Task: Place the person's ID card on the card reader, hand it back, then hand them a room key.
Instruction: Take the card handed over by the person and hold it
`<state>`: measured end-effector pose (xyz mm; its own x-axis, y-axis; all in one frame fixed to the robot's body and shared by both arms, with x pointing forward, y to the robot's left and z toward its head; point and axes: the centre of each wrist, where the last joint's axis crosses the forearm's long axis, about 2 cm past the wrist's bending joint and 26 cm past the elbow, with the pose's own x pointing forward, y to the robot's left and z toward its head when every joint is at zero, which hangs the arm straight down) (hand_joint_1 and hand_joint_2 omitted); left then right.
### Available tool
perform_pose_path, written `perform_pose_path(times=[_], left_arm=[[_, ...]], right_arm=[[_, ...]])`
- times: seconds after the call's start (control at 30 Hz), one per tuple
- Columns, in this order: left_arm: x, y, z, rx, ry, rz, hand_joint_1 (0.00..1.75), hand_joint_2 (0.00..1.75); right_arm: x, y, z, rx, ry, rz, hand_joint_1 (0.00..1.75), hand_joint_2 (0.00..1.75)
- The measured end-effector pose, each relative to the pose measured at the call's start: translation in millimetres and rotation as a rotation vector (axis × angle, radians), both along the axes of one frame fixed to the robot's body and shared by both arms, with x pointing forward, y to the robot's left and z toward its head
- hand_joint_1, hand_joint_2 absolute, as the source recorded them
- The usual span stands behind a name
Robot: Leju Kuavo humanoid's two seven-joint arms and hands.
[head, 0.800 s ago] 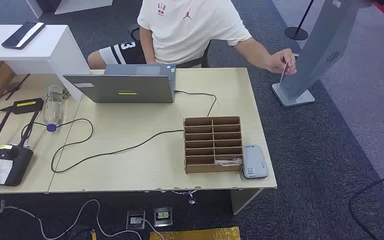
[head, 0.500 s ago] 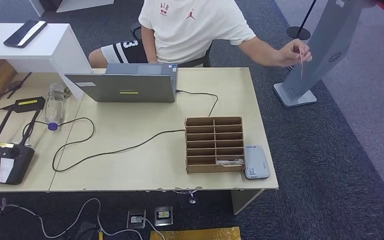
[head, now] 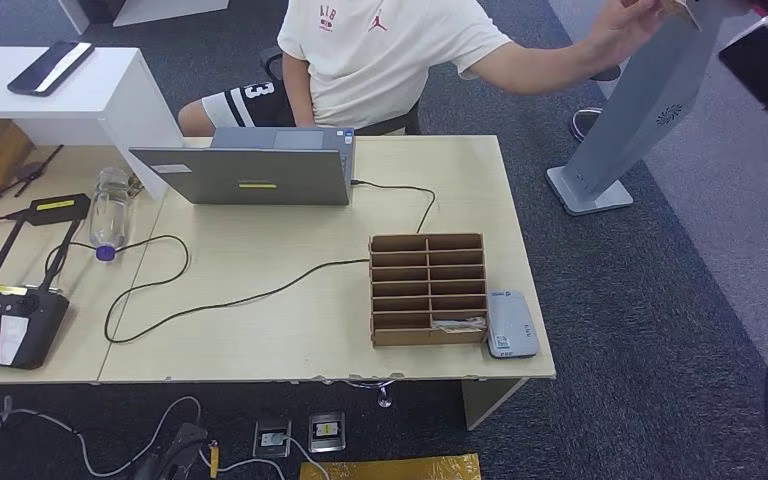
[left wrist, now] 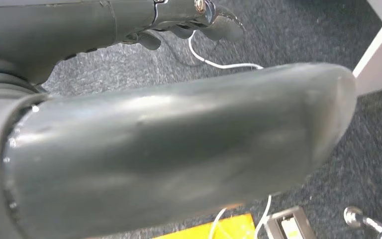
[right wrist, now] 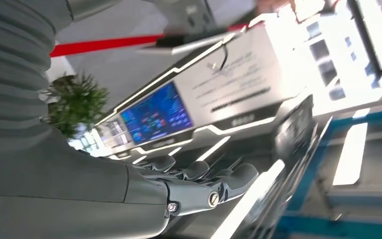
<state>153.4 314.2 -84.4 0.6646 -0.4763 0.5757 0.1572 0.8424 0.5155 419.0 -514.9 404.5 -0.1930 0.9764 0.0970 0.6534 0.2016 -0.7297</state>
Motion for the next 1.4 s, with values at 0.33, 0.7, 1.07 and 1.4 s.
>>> perform_pose_path(times=[0.33, 0.7, 1.07, 1.4], left_arm=[[0.5, 6.8, 0.2, -0.017, 0.021, -0.001, 0.00, 0.00], [-4.2, 10.7, -1.1, -0.011, 0.034, 0.005, 0.00, 0.00], [-5.0, 10.7, -1.4, -0.013, 0.039, 0.006, 0.00, 0.00], [-9.5, 12.7, -2.7, -0.003, 0.046, 0.005, 0.00, 0.00]], right_arm=[[37.9, 99.1, -38.1, -0.231, 0.246, 0.244, 0.00, 1.75], [45.4, 121.9, -65.4, -0.274, 0.328, 0.300, 0.00, 1.75], [46.6, 124.4, -72.2, -0.277, 0.343, 0.307, 0.87, 1.75], [47.1, 120.5, -79.0, -0.231, 0.356, 0.304, 1.75, 1.75]])
